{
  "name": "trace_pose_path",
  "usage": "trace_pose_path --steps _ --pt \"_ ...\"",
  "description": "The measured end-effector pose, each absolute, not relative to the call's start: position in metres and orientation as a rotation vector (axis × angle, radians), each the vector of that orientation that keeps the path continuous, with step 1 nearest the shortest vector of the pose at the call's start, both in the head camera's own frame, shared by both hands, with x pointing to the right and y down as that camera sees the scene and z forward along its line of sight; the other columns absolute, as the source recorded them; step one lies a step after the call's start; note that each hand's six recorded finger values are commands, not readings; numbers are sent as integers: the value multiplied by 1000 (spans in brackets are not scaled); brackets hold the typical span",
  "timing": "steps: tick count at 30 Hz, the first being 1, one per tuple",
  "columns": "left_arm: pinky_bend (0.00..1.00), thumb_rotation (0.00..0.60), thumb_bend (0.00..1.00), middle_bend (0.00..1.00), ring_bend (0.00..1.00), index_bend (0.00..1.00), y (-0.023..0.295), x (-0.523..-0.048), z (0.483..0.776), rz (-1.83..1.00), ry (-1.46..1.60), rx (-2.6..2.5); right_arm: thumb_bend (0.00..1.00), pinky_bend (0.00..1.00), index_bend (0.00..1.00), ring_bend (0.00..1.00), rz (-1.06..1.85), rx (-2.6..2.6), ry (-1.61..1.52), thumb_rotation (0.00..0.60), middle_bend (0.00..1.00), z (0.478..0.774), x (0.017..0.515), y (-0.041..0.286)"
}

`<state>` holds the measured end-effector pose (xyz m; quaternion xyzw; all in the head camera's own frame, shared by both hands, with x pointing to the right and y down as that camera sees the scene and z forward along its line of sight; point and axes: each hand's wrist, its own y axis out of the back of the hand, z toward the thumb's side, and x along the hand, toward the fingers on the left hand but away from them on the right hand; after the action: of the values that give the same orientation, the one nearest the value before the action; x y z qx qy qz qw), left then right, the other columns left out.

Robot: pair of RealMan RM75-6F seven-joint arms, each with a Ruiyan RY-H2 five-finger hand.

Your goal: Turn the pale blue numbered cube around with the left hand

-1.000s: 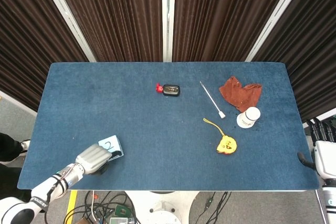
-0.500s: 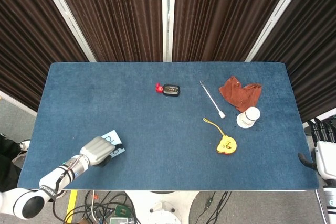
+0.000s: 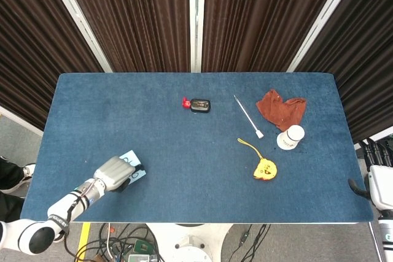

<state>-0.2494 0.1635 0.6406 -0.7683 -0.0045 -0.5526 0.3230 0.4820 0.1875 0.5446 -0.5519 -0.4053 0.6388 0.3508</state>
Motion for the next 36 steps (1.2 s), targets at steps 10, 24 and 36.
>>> trace_pose_path --steps 10,24,36 --pt "856 600 614 821 876 200 169 -255 628 -1470 -28 -2003 176 0 0 0 1643 -1434 -1043 600 0 543 478 187" --pt "865 600 623 834 889 252 182 -251 625 -1483 -141 -2028 176 0 0 0 1659 -1443 -1035 600 0 546 478 188" --pt "873 600 631 843 897 238 177 -245 618 -1461 -136 -1997 176 0 0 0 1672 -1450 -1029 600 0 548 479 189"
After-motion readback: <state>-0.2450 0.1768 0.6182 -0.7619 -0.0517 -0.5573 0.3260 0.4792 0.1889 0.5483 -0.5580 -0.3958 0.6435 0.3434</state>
